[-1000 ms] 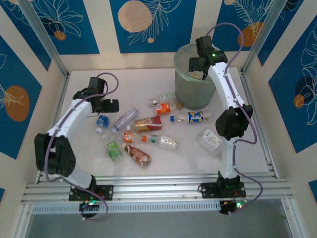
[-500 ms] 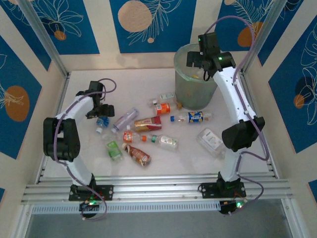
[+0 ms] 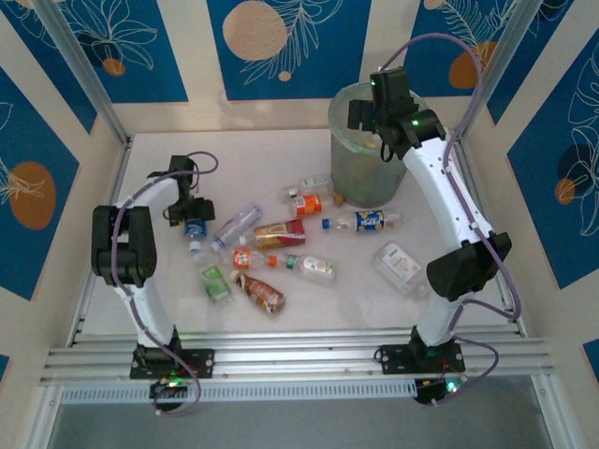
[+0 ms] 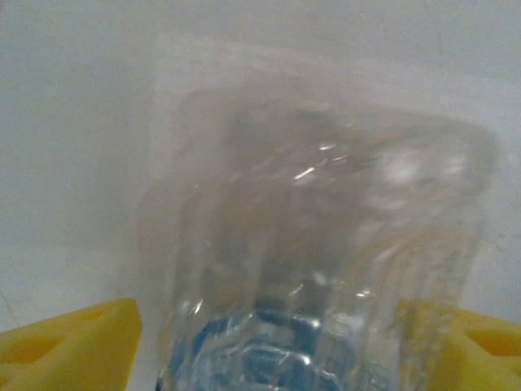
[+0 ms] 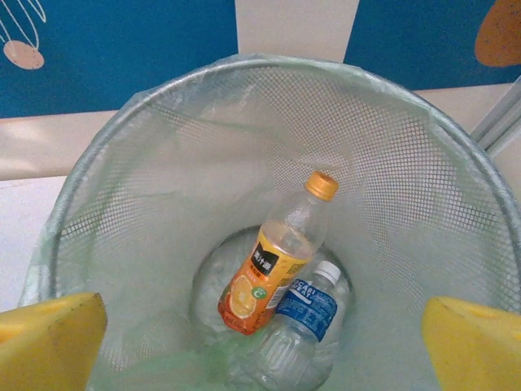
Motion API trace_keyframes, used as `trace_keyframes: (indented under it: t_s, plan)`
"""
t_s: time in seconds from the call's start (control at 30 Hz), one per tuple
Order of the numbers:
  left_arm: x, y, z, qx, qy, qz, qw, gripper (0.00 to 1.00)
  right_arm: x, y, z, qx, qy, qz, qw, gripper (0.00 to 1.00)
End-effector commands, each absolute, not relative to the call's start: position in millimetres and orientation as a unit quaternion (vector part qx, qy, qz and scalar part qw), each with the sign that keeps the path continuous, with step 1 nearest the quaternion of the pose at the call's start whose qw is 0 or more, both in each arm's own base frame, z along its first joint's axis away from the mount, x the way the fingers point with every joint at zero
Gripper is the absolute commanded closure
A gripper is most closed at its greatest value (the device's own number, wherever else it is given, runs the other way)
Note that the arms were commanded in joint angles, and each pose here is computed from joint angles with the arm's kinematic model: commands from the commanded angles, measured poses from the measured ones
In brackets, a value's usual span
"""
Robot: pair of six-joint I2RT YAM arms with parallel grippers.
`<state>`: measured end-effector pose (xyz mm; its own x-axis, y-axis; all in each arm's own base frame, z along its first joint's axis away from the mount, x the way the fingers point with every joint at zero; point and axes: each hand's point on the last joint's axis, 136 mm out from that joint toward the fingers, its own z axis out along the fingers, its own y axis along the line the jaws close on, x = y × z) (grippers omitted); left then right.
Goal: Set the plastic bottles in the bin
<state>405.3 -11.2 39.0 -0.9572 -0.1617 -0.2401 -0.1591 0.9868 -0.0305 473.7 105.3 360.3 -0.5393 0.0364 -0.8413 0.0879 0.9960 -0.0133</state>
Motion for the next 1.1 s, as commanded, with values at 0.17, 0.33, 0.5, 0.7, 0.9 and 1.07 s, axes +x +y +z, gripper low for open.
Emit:
trace_keyframes:
  t_s: [0.17,0.33,0.5,0.7,0.9,1.07]
  plan:
    - [426,-5,46,-0.101,0.984,-0.017,0.144,0.46,462,113,379,0.038,0.859,0.004,0.510,0.01]
    - [438,-9,90,-0.103,0.975,-0.034,0.195,0.48,455,128,380,0.022,0.857,0.046,0.512,0.01]
    - [444,-32,155,-0.096,0.954,-0.100,0.267,0.49,437,149,384,-0.002,0.848,0.123,0.515,0.01]
    - [437,-92,226,-0.061,0.916,-0.219,0.329,0.48,402,189,381,-0.053,0.828,0.228,0.510,0.01]
    - [427,-161,286,-0.023,0.868,-0.341,0.360,0.48,360,252,359,-0.127,0.813,0.323,0.468,0.01]
    - [420,-207,325,0.003,0.833,-0.416,0.365,0.48,339,299,327,-0.156,0.813,0.383,0.409,0.03]
